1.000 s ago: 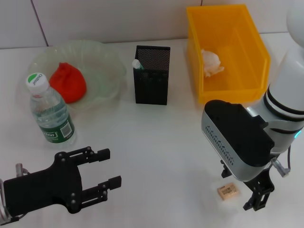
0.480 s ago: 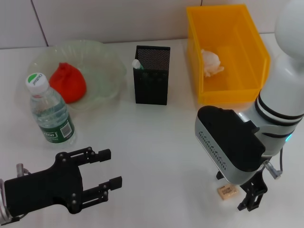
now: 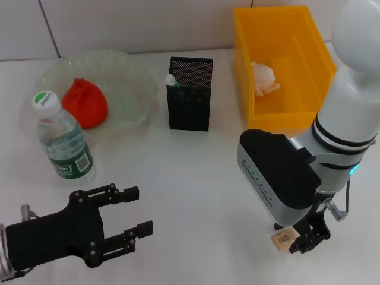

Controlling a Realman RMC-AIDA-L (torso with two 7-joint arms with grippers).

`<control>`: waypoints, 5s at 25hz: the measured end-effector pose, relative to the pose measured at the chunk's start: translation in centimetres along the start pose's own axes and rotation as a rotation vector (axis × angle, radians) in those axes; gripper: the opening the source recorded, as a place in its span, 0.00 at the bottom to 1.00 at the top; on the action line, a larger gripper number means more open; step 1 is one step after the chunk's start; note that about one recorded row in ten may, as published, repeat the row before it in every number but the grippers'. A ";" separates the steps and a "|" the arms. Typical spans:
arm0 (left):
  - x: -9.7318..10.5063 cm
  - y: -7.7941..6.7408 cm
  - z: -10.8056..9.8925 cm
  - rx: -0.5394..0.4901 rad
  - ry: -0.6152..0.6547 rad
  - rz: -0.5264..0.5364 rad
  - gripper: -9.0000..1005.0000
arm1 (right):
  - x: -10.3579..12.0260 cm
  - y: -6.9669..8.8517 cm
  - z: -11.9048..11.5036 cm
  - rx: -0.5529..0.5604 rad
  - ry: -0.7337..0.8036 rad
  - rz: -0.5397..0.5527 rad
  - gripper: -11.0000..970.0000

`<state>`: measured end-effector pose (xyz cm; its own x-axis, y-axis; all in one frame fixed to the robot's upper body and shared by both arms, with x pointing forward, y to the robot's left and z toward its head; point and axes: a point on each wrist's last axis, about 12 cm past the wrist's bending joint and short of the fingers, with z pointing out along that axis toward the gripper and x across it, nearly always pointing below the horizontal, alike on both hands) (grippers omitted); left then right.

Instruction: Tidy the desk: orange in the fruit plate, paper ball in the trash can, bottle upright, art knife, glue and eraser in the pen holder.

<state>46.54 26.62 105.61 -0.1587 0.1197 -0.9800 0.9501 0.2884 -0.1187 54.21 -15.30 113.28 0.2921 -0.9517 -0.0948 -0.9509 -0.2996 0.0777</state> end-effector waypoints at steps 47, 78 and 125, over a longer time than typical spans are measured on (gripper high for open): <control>-0.3 0.0 0.6 0.029 -0.006 -0.003 0.64 | 1.7 -10.1 -9.7 0.569 -0.403 0.695 0.27; -0.4 -0.2 0.7 0.081 0.015 0.019 0.64 | 0.6 -7.6 -13.4 0.467 -0.468 0.912 0.73; 0.0 0.5 0.0 0.017 0.050 0.013 0.80 | 6.1 -5.3 -2.2 0.296 -0.143 1.140 0.73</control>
<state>47.05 26.74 105.55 -0.1592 0.1708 -0.9724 0.9567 0.2700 -0.1092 61.27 -19.71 114.50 -0.7351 -0.6372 -0.2314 -0.6470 0.7614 -0.0414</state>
